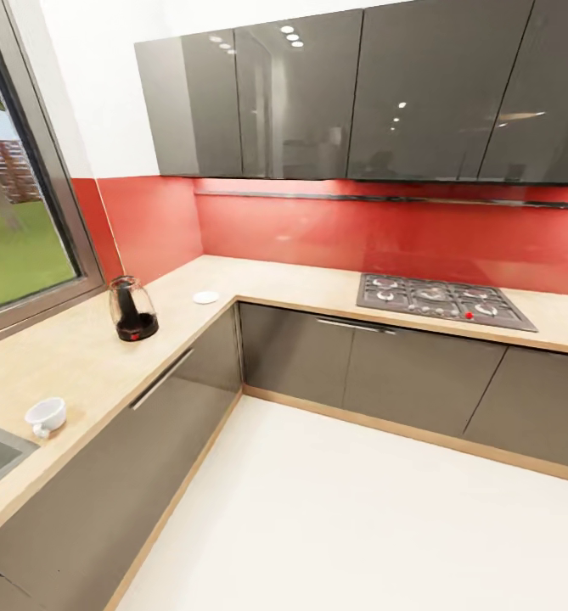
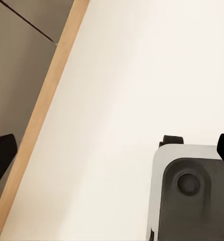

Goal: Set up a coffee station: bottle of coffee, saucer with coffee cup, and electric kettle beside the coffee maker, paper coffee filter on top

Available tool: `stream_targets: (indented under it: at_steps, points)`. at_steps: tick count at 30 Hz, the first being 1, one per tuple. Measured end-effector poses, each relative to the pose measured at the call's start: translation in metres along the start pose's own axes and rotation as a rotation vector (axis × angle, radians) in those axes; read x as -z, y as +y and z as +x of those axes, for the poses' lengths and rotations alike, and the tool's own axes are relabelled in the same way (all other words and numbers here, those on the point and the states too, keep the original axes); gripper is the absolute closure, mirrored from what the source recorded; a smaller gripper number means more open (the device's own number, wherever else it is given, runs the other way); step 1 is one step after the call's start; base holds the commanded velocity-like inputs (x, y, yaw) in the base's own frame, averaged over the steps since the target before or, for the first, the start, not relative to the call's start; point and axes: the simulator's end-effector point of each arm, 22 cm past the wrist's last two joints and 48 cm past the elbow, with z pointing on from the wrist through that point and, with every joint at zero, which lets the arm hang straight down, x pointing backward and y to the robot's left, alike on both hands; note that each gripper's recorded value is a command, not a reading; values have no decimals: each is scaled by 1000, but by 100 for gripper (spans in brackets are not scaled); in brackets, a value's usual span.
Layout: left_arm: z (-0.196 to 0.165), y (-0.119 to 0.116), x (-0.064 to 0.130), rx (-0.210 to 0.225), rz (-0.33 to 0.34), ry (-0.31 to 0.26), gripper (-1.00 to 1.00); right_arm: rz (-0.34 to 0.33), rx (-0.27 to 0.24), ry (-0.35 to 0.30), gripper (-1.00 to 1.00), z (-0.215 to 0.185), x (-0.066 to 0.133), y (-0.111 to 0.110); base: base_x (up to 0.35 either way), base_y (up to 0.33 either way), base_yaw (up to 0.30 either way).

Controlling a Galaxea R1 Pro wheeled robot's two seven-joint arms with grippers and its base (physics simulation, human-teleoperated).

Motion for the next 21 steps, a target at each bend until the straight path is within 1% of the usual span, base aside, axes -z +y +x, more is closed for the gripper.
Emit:
stream_targets:
  at_steps: [10, 21]
  points:
    - [0, 0, 0, 1, 0, 0, -100, 0, 0, 0, -100, 0, 0, 0, 313, -165, 0]
    - [0, 0, 0, 1, 0, 0, -100, 0, 0, 1, -100, 0, 0, 0, 313, -135, 0]
